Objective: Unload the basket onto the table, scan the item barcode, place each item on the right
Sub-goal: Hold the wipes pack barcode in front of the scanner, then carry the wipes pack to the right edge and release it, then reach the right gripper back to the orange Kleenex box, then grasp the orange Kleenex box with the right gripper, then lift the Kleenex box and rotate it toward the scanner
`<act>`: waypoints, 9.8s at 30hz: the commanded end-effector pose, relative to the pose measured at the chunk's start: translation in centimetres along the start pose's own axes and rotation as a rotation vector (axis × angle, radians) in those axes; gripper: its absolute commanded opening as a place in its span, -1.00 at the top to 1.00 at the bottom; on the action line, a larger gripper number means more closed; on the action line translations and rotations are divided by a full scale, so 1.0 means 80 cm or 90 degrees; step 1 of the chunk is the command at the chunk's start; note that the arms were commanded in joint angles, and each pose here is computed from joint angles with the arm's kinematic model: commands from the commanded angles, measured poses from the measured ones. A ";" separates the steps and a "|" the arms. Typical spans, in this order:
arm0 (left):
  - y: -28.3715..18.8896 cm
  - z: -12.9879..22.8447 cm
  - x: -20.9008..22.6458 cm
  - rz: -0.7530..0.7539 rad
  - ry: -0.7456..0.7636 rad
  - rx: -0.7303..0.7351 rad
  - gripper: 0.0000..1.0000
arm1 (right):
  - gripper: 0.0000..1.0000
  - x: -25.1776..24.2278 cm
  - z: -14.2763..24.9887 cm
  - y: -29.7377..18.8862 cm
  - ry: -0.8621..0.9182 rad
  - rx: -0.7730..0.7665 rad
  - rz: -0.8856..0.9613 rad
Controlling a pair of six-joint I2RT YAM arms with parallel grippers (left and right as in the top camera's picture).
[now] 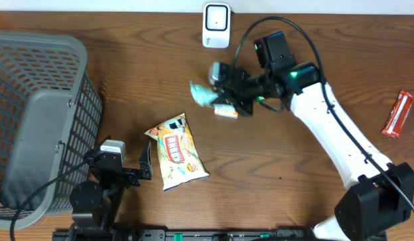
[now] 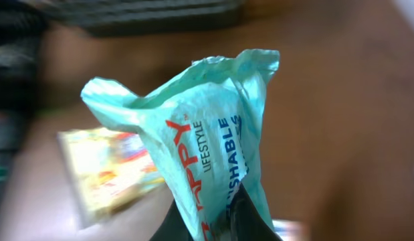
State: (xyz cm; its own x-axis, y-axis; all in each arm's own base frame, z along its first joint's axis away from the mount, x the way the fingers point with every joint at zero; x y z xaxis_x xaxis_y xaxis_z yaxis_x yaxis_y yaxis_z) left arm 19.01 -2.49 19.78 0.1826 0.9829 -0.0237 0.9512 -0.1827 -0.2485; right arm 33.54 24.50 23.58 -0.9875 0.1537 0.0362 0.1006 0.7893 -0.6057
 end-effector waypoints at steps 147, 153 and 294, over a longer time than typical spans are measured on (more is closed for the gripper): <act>0.000 0.001 0.002 -0.006 0.008 0.001 -0.98 | 0.92 -0.050 0.219 0.138 0.320 0.461 0.410; 0.000 0.001 0.002 -0.006 0.008 0.001 -0.98 | 0.98 -0.055 0.177 0.114 0.361 0.424 0.429; 0.000 0.001 0.002 -0.006 0.008 0.001 -0.98 | 0.98 -0.005 0.219 0.050 0.850 0.025 -0.031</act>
State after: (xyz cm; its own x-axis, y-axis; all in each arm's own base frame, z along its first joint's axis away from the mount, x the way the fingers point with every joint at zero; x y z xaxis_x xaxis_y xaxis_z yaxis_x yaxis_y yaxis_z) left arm 19.01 -2.49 19.76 0.1826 0.9829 -0.0238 0.9510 -0.1827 -0.2492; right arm 33.43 15.87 4.93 -0.0088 0.8444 0.5356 0.1658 0.5294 -0.8320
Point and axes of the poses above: each gripper's point midway between its finger pads, its own y axis out along the fingers, its own x axis along the line the jaws close on, z = x × y, the point moved 4 cm from there along -y, back along the fingers, and after that the axes turned 3 degrees about y, right-handed, at the moved point
